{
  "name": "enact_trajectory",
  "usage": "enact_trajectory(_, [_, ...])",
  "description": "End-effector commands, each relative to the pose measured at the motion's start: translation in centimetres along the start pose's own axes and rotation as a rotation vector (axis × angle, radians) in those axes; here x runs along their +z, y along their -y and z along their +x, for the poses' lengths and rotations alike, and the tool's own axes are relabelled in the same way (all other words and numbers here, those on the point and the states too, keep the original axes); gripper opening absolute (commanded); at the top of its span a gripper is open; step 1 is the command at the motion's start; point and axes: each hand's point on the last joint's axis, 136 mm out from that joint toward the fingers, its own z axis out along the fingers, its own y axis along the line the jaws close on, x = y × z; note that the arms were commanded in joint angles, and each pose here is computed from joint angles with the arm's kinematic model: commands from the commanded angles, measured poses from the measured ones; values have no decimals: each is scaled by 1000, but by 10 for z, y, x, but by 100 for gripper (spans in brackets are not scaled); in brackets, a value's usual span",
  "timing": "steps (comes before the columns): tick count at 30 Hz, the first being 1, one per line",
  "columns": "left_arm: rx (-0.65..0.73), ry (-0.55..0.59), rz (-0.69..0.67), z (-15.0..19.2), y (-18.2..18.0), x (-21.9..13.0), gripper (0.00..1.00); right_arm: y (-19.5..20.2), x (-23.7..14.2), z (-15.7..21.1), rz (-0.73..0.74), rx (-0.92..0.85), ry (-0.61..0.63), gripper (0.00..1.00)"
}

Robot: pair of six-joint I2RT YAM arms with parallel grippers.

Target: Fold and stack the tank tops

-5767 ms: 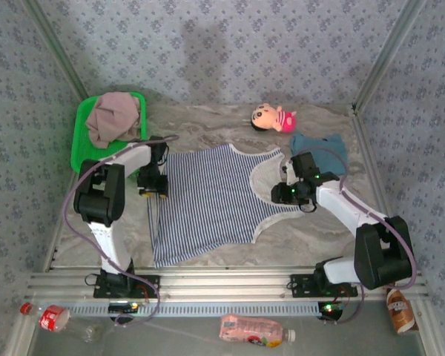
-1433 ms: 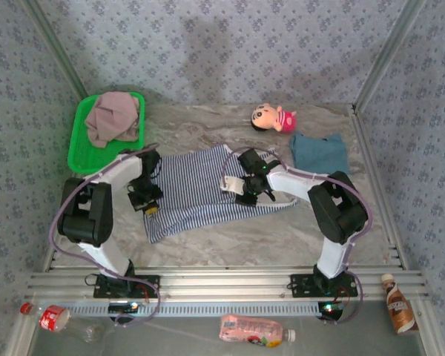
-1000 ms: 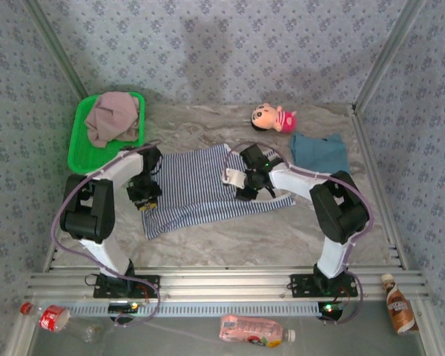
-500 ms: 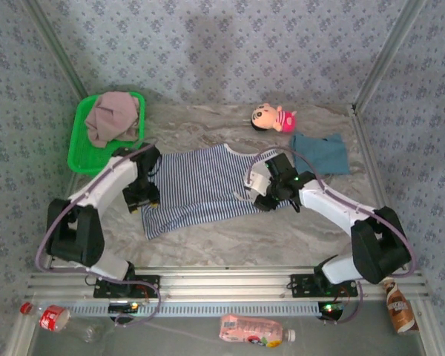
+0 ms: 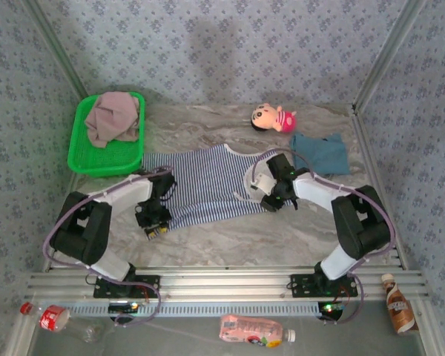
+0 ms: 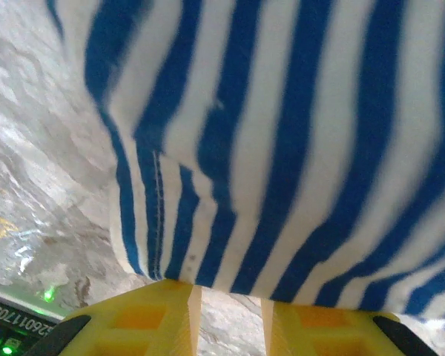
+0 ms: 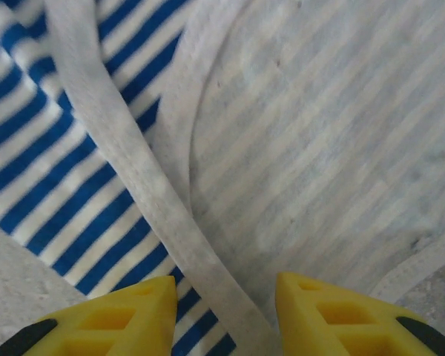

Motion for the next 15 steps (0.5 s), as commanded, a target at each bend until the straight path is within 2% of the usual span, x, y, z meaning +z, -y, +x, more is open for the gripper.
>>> enact_trajectory(1, [33,22,-41,-15,-11,-1,27,11,2,12,40,22,-71,41])
enact_trajectory(9, [61,-39,-116,-22,-38,13,27,19,8,31,80,23,-167,41])
enact_trajectory(15, [84,1,-203,-36,-57,-6,28,6,-8,37,50,32,-161,40])
